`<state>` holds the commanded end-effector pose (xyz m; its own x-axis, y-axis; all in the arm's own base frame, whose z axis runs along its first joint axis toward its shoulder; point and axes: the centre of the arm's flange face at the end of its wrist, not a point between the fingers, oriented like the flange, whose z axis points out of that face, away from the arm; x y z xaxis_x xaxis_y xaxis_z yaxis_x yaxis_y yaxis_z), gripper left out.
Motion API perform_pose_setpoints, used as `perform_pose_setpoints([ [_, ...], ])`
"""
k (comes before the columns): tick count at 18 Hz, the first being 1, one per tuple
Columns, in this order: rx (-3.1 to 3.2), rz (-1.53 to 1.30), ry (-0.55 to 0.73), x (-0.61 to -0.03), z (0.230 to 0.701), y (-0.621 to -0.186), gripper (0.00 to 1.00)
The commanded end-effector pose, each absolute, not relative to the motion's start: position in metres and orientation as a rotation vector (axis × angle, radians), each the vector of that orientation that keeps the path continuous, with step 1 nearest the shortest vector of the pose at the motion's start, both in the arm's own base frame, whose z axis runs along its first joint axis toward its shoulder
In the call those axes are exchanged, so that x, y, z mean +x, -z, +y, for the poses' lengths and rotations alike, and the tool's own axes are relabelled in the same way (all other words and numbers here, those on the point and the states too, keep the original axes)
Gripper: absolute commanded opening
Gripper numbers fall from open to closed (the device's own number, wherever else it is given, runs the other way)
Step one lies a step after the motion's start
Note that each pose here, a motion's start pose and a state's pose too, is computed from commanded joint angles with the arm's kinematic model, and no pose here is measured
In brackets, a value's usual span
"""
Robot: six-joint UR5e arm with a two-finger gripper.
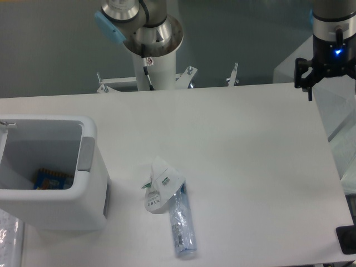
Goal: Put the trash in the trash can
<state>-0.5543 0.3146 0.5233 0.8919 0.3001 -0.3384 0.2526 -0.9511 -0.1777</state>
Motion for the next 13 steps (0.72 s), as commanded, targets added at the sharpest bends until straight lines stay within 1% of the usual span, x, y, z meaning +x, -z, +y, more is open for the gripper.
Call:
perform_pose_setpoints([
  [4,-2.917,-0.464,-0.552,-0.555,0.317,-0.524,1.00],
  [8,-2.920,-0.486,-0.526,-0.558,0.321,-0.514,1.00],
  [9,-2.898,-0.518,-0.510,-0.555,0.326,-0.514,1.00],
  [12,-2.773,-0.707,-0.387,-0.558,0.336,-0.503,1.00],
  [13,-2.735,-0.762,-0.386,-0.561,0.338,-0.501,1.00],
])
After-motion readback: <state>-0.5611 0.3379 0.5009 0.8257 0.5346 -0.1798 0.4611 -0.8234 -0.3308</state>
